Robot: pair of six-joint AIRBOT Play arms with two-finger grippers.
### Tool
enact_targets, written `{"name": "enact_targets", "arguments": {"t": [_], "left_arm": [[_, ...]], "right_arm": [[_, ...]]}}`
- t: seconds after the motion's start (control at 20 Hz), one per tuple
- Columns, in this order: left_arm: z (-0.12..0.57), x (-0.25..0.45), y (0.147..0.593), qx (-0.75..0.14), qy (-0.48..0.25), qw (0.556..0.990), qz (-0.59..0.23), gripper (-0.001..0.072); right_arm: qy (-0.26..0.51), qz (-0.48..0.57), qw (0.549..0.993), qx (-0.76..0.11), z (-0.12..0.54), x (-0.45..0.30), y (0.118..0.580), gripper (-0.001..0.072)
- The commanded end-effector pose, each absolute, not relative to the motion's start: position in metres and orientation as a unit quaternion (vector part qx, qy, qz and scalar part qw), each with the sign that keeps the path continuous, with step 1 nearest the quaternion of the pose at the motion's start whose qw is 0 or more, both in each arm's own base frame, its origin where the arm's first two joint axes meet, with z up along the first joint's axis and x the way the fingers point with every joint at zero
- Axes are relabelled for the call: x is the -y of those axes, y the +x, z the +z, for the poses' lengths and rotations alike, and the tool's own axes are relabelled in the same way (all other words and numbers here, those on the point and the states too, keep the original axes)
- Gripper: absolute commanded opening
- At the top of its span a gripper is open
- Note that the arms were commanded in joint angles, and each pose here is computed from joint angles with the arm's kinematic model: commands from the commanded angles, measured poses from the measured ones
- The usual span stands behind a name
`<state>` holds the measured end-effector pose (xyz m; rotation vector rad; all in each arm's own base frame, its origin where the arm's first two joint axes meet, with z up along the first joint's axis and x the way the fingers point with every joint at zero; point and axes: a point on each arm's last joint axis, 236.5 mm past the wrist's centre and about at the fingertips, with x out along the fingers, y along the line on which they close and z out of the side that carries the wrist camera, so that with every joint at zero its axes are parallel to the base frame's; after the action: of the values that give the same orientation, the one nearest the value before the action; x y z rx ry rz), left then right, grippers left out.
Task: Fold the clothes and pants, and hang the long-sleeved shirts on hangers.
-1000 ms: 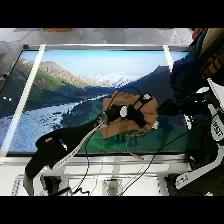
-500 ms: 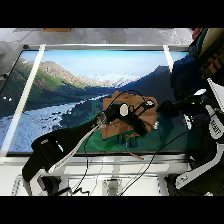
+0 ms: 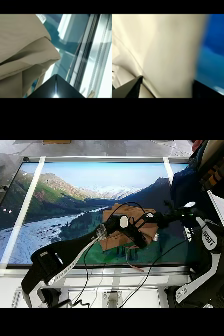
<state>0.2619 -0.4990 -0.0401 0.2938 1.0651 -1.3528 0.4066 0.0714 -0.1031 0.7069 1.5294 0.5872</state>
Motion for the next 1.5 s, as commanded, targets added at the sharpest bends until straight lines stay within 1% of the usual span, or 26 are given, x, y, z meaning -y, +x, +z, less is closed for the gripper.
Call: {"name": "enact_targets", "arguments": {"t": [0.0, 0.05, 0.1, 0.15, 0.2, 0.25, 0.35, 0.45, 0.5, 0.65, 0.75, 0.85, 1.05, 1.15, 1.3, 1.35, 1.45], "left_arm": [[-0.045, 0.495, 0.265, -0.467, 0.141, 0.643, -0.59, 0.0013], [-0.046, 0.494, 0.266, -0.467, 0.147, 0.644, -0.589, 0.0012], [-0.048, 0.492, 0.268, -0.466, 0.154, 0.644, -0.587, 0.0012], [-0.049, 0.489, 0.269, -0.466, 0.16, 0.644, -0.585, 0.0012], [-0.049, 0.486, 0.269, -0.469, 0.164, 0.641, -0.585, 0.0012], [-0.046, 0.48, 0.268, -0.474, 0.167, 0.636, -0.585, 0.0012], [-0.031, 0.467, 0.27, -0.479, 0.167, 0.631, -0.587, 0.0012], [-0.004, 0.45, 0.288, -0.459, 0.18, 0.651, -0.577, 0.0011], [0.015, 0.439, 0.303, -0.441, 0.191, 0.674, -0.562, 0.001], [0.084, 0.399, 0.353, -0.367, 0.236, 0.764, -0.477, 0.001], [0.134, 0.374, 0.366, -0.317, 0.259, 0.801, -0.437, 0.0011], [0.172, 0.359, 0.365, -0.284, 0.262, 0.821, -0.421, 0.0011], [0.21, 0.349, 0.353, -0.253, 0.248, 0.836, -0.42, 0.0011], [0.216, 0.347, 0.35, -0.253, 0.237, 0.84, -0.417, 0.0012], [0.219, 0.346, 0.347, -0.251, 0.236, 0.841, -0.418, 0.0012], [0.221, 0.346, 0.346, -0.249, 0.235, 0.841, -0.418, 0.0012], [0.224, 0.345, 0.345, -0.247, 0.235, 0.842, -0.418, 0.0012]], "right_arm": [[0.288, 0.272, 0.636, -0.663, -0.108, -0.107, 0.413, 0.0635], [0.283, 0.273, 0.646, -0.655, -0.109, -0.119, 0.419, 0.0631], [0.271, 0.269, 0.658, -0.649, -0.113, -0.126, 0.425, 0.0575], [0.261, 0.262, 0.673, -0.64, -0.117, -0.132, 0.433, 0.0377], [0.261, 0.261, 0.68, -0.633, -0.116, -0.138, 0.438, 0.0156], [0.269, 0.265, 0.682, -0.626, -0.112, -0.145, 0.442, 0.0032], [0.293, 0.287, 0.681, -0.607, -0.089, -0.157, 0.451, 0.0027], [0.303, 0.297, 0.702, -0.571, -0.056, -0.155, 0.47, 0.0027], [0.303, 0.298, 0.719, -0.55, -0.037, -0.149, 0.481, 0.0027], [0.301, 0.284, 0.77, -0.486, 0.028, -0.111, 0.498, 0.0027], [0.305, 0.265, 0.799, -0.445, 0.073, -0.076, 0.498, 0.0027], [0.314, 0.239, 0.823, -0.408, 0.117, -0.039, 0.489, 0.0027], [0.311, 0.184, 0.867, -0.343, 0.201, 0.028, 0.443, 0.0027], [0.3, 0.121, 0.893, -0.314, 0.231, 0.07, 0.412, 0.0027], [0.303, -0.05, 0.908, -0.286, 0.251, 0.156, 0.352, 0.0027], [0.312, -0.109, 0.904, -0.27, 0.256, 0.183, 0.332, 0.0027], [0.354, -0.211, 0.881, -0.234, 0.263, 0.231, 0.291, 0.0027]]}}
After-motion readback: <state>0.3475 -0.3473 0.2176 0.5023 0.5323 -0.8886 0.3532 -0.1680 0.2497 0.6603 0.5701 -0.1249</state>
